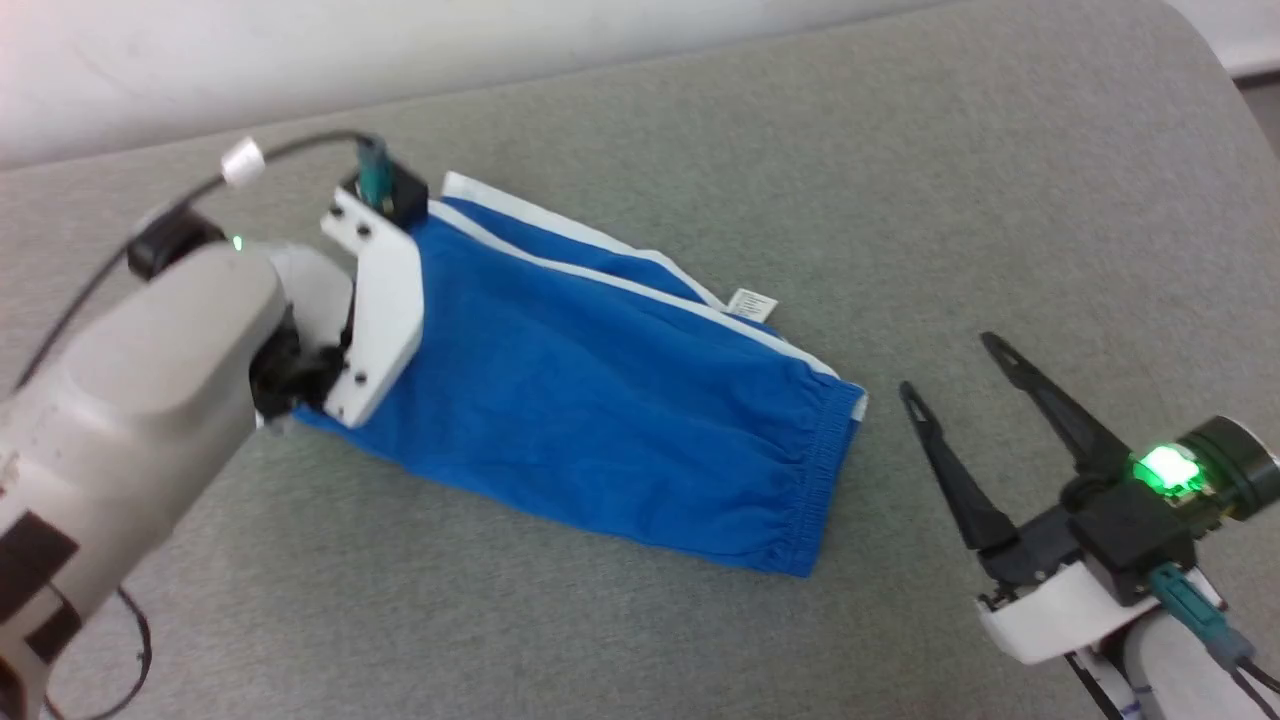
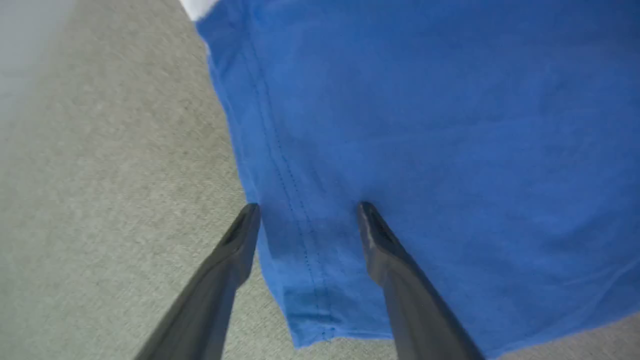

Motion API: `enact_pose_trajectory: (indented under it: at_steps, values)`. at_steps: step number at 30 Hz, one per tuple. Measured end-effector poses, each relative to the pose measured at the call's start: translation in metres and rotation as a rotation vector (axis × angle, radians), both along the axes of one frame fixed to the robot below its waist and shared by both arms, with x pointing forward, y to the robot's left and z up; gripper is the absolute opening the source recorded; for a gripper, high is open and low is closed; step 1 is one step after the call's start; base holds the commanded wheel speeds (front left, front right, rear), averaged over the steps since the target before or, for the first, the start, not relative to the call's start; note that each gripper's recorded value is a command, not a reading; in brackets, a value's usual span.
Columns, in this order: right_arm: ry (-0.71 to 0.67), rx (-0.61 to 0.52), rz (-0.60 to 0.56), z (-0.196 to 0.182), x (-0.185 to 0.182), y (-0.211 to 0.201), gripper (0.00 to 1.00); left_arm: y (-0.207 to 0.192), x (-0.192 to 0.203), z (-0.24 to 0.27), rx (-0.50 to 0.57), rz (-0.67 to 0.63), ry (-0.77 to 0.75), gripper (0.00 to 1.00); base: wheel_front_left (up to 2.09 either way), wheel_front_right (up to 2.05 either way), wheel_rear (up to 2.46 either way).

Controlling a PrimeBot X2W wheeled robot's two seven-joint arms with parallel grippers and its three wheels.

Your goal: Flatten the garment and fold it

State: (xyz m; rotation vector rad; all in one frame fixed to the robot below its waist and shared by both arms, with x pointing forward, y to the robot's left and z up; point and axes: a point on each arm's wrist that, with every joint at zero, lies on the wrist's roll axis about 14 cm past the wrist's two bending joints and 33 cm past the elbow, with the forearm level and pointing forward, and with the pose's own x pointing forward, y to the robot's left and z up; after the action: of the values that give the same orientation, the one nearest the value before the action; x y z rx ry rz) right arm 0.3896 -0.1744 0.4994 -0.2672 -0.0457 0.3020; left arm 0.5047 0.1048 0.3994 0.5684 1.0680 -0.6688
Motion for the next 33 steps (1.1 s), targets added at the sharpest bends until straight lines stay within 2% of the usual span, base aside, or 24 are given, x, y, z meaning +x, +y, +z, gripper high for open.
enact_pose_trajectory:
  at_steps: [4, 5, 6, 10, 20, 26, 33]
  values:
    - [0.021, -0.002, -0.002, -0.006, 0.004, -0.003, 1.00, -0.003, -0.006, -0.017, 0.034, -0.026, 0.056, 1.00, 0.00, 0.00, 0.00]
    - [0.022, -0.005, -0.003, -0.005, 0.005, -0.005, 1.00, -0.004, -0.005, -0.019, 0.034, -0.032, 0.059, 0.68, 0.00, 0.00, 0.00]
    - [0.027, 0.001, -0.011, -0.006, 0.006, -0.008, 1.00, -0.007, -0.004, -0.019, 0.028, -0.041, 0.058, 0.00, 0.00, 0.00, 0.00]
    - [0.110, 0.027, -0.010, -0.010, 0.007, -0.016, 1.00, -0.019, -0.008, -0.016, -0.006, -0.071, 0.040, 0.00, 0.00, 0.00, 0.00]
    - [0.516, 0.108, 0.092, -0.007, 0.007, 0.008, 1.00, -0.013, -0.018, 0.002, -0.055, -0.055, -0.024, 0.00, 0.00, 0.00, 0.00]
    - [0.765, 0.132, 0.105, -0.041, 0.003, 0.025, 1.00, -0.015, -0.018, 0.001, -0.082, -0.049, -0.034, 0.00, 0.00, 0.00, 0.00]
    - [0.976, 0.208, 0.047, -0.110, 0.001, 0.038, 1.00, -0.015, -0.013, -0.007, -0.111, -0.037, -0.034, 0.00, 0.00, 0.00, 0.00]
